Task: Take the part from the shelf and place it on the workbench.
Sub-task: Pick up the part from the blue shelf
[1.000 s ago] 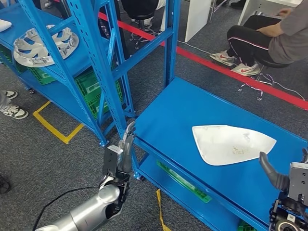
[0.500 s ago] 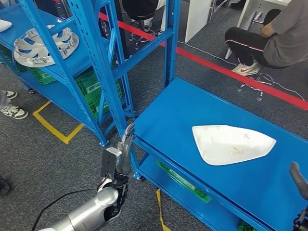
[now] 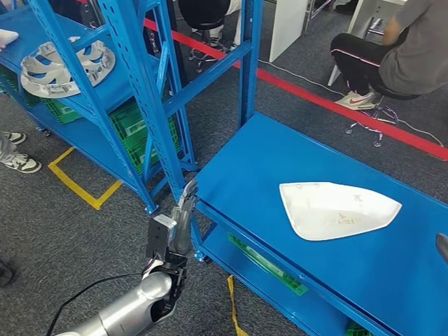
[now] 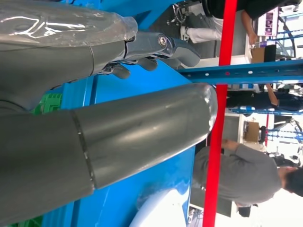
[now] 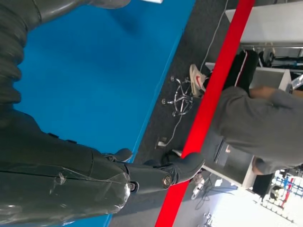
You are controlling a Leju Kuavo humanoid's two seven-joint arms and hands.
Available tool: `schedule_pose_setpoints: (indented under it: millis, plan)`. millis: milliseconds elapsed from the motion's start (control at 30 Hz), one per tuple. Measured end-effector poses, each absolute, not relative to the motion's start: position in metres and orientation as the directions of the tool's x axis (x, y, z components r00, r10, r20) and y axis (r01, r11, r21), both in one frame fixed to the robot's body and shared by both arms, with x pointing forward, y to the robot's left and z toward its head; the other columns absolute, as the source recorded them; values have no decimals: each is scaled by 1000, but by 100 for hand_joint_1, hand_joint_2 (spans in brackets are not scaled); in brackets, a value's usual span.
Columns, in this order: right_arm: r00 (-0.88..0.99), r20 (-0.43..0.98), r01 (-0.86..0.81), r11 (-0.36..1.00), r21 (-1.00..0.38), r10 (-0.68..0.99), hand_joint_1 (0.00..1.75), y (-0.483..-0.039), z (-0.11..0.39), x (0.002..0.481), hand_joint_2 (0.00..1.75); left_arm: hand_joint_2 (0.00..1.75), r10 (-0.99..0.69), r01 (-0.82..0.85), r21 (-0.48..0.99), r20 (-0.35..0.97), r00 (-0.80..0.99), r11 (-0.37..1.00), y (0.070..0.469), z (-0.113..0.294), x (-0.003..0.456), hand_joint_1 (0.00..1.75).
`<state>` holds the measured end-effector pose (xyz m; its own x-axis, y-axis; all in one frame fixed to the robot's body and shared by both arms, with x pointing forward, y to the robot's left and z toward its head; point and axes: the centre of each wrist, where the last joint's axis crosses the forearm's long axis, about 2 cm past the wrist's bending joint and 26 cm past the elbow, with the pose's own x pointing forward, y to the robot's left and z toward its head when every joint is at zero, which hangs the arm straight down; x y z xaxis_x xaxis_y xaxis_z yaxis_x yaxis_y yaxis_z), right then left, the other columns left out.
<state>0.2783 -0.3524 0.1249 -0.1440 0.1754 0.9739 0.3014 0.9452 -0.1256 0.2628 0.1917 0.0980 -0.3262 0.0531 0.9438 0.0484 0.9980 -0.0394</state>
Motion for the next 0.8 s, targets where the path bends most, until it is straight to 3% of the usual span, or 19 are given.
schedule_pose_setpoints:
  millis: [533,800]
  plan:
    - [-172,976,108,987,-119,136,0,-355,126,293,175,0,75,92,-47,939,-336,995,191,100,265,0]
    - [-172,985,-93,996,9,-25,0,-345,127,298,175,0,87,113,-50,930,-357,992,190,104,270,0]
